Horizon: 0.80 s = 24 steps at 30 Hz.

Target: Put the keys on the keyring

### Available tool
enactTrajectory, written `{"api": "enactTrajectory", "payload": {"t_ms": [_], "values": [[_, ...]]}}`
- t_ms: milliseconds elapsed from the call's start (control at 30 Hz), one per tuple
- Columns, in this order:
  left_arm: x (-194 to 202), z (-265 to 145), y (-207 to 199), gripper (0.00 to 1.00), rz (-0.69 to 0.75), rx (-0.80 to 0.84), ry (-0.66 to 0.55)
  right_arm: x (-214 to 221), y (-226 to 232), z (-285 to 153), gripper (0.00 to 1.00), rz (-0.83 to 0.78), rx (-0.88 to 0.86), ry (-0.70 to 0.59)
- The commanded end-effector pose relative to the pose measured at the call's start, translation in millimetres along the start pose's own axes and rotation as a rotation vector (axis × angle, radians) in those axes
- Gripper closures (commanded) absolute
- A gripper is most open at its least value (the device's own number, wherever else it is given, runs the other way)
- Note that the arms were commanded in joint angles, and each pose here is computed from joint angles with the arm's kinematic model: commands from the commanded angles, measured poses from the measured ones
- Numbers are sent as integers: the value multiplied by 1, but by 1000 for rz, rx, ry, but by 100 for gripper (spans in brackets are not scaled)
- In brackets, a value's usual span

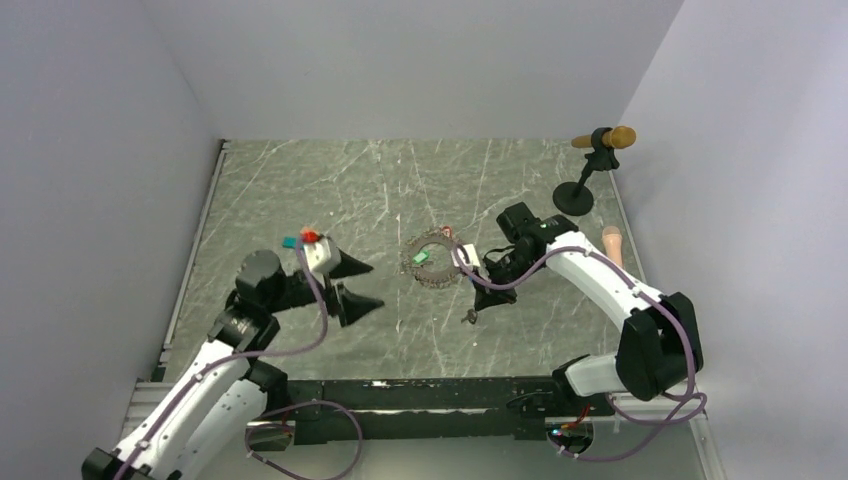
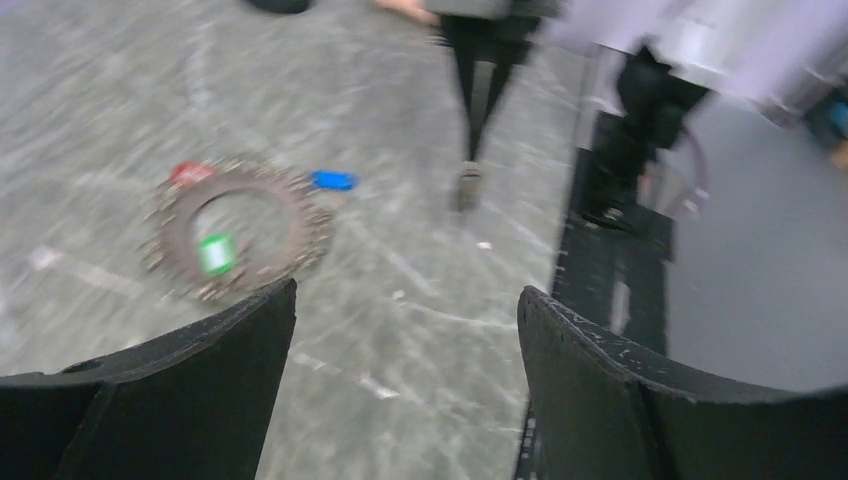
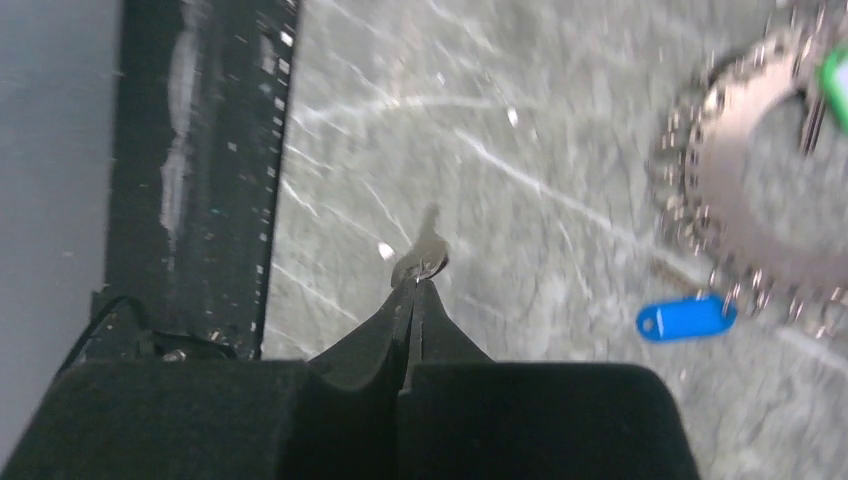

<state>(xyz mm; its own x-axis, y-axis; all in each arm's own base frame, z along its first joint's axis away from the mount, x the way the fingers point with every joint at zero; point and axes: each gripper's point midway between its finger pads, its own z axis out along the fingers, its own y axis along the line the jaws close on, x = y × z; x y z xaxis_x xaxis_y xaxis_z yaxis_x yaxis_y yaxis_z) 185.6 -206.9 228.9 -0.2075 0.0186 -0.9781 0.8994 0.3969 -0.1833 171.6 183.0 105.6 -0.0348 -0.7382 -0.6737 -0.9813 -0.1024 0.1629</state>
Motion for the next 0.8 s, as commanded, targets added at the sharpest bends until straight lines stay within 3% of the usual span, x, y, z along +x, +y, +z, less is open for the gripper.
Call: {"api": "enactTrajectory", "payload": {"t_ms": [0, 167, 467, 767], "values": [[-23, 8, -66, 16, 233, 230, -153, -59, 40, -17, 100, -239, -193, -264], [-9, 27, -91, 25, 310, 249, -136, -81, 61, -27, 100, -381, -250, -362], [24, 107, -109, 57, 376, 217, 87, -85, 60, -19, 100, -399, -203, -351], [31, 132, -118, 60, 368, 159, 89, -83, 52, -16, 100, -355, -147, -340]]}}
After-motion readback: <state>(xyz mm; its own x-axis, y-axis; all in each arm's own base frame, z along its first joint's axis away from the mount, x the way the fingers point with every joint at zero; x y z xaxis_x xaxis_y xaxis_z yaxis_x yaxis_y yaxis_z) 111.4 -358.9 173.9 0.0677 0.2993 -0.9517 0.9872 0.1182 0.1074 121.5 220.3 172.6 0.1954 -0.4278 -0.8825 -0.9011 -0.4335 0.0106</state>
